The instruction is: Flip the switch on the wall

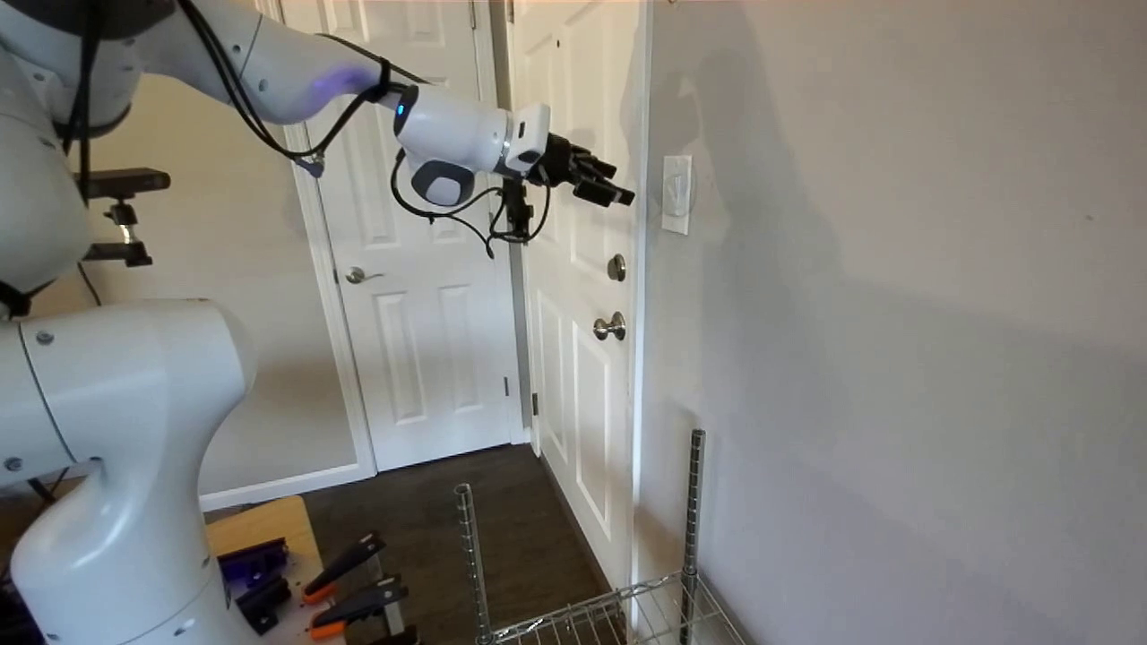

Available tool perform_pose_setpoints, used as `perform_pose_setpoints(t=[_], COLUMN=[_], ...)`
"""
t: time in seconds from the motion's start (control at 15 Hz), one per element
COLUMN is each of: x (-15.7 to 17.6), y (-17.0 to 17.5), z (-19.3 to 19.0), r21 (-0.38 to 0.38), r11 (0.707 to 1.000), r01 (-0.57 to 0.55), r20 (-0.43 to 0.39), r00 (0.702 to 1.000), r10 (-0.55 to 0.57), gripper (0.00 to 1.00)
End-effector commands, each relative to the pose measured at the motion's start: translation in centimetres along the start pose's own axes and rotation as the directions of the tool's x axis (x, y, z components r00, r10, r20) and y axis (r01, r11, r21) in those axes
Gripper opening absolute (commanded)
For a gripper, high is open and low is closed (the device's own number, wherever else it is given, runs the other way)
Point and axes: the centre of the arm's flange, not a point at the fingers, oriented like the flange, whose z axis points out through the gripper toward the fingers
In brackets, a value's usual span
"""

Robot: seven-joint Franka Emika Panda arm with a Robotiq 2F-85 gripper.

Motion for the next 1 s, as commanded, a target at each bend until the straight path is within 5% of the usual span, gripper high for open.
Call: perform_pose_setpoints(t=[0.0,0.4,0.67,0.93], x=[0.1,-1.3,0.0,1.6], y=[0.1,-0.2,0.9,-0.7], z=[0.0,3.3,4.5,4.8], r21=[-0.002,-0.052,-0.117,-0.098], r11=[1.000,0.999,0.993,0.994], r01=[-0.001,0.013,0.022,0.041], r20=[-0.003,0.048,-0.030,-0.082], r00=[1.000,0.999,0.999,0.995], r10=[0.001,-0.011,-0.026,-0.049], gripper=[1.00,1.00,1.00,1.00])
